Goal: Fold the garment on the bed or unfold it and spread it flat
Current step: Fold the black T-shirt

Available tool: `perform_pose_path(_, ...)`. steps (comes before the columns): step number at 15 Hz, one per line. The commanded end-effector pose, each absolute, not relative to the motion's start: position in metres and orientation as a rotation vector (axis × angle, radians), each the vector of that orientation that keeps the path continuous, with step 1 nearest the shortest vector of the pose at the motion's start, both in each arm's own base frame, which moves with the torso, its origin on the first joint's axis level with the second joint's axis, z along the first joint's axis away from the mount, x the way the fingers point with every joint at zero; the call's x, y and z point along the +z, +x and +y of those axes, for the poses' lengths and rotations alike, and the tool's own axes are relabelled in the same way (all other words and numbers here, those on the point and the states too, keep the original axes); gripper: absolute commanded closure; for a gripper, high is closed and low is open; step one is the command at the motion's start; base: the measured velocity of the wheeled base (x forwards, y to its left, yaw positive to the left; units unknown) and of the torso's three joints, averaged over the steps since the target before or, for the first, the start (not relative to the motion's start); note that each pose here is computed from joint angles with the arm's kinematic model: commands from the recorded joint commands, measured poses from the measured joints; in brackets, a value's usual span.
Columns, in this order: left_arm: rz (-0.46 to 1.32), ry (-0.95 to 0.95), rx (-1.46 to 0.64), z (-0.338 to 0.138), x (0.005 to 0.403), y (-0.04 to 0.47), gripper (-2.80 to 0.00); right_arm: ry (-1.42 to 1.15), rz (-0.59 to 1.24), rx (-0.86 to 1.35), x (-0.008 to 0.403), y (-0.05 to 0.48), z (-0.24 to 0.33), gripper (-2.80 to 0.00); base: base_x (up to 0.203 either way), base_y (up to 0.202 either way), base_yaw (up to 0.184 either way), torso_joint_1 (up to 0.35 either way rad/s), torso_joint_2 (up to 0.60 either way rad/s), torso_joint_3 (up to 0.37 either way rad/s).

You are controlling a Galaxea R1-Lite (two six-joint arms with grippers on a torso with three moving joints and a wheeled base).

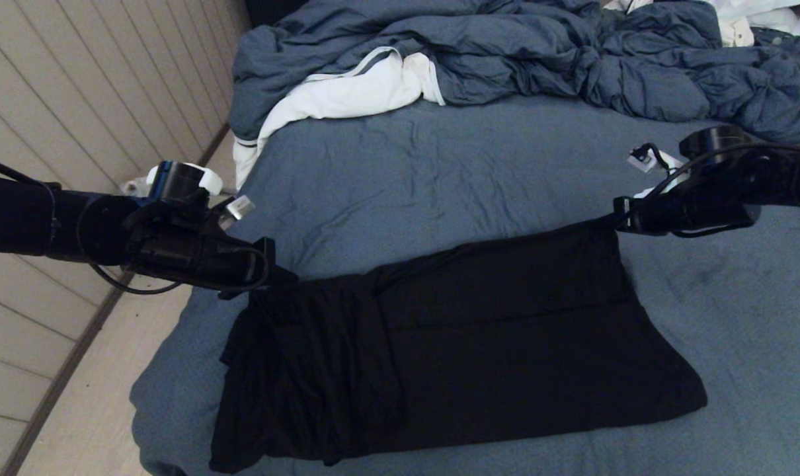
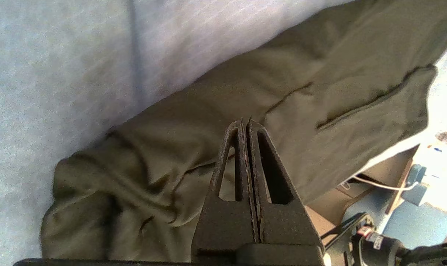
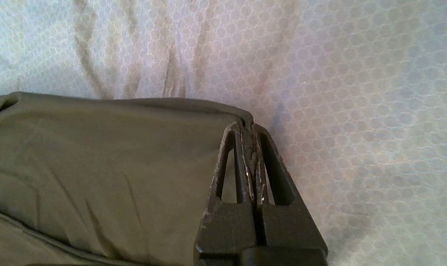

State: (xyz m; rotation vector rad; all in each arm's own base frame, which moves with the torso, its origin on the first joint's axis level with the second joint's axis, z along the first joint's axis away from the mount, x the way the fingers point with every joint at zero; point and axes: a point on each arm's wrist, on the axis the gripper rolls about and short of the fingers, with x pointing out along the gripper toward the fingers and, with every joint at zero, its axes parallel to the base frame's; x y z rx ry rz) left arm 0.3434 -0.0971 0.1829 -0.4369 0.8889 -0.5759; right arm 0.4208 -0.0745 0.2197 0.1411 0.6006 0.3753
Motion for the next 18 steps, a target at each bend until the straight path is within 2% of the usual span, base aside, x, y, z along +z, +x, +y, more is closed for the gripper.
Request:
perform_pose_path(1, 0.89, -0.439, -0.589, -0.103, 0.186, 0.338, -2.8, 0.141, 0.604, 0.384, 0.219, 0.421, -0.072, 0.0, 0.0, 0.0, 0.0, 0.0, 0.0, 0.0)
perform_pose_path(18, 0.864, -0.39, -0.537, -0.109, 0.169, 0.329, -2.8, 0.142, 0.611, 0.392, 0.216, 0.422, -0.07, 0.0, 0.0, 0.0, 0.0, 0.0, 0.0, 0.0)
